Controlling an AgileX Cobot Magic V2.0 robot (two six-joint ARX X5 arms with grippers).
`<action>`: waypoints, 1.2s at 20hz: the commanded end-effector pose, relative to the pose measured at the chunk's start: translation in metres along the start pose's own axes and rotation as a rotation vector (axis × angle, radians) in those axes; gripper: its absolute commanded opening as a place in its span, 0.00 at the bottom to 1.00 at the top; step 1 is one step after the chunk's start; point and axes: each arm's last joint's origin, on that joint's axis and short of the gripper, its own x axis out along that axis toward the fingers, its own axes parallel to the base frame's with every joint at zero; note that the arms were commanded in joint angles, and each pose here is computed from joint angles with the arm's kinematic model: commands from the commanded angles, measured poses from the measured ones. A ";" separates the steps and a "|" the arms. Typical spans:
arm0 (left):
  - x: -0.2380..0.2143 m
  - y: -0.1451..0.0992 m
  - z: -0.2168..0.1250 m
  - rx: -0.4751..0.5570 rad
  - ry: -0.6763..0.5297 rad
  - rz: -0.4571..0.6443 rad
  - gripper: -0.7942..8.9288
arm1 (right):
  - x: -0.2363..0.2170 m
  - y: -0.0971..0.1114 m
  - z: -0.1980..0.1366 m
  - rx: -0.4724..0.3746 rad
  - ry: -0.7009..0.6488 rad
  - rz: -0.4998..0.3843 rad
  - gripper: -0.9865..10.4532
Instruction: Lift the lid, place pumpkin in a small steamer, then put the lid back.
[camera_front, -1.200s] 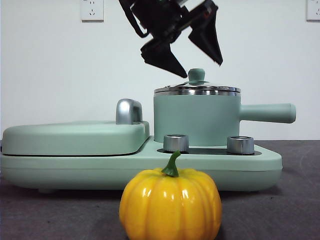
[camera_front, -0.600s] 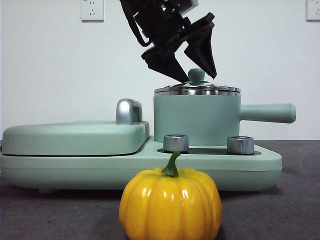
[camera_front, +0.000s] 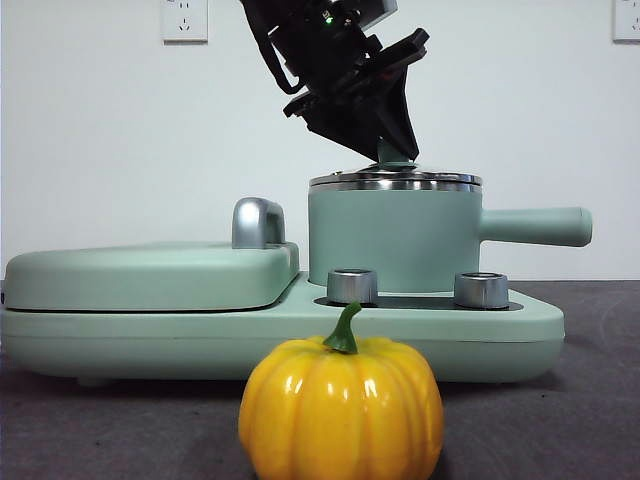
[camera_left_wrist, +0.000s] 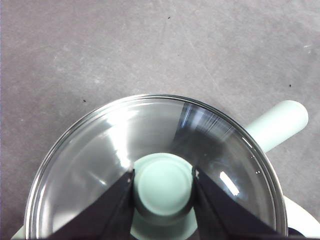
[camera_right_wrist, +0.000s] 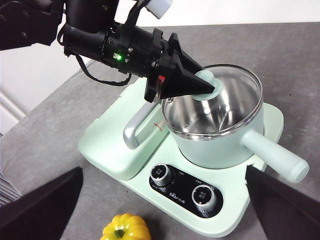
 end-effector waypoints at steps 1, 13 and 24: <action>0.012 -0.002 0.000 0.008 0.001 -0.014 0.17 | -0.001 0.002 0.003 0.002 -0.012 0.003 0.54; -0.041 -0.005 0.044 0.015 -0.072 -0.001 0.10 | -0.001 0.002 0.003 0.009 -0.011 0.002 0.54; -0.104 0.020 0.059 0.010 -0.106 0.078 0.10 | 0.043 -0.002 -0.001 0.160 0.251 0.090 0.54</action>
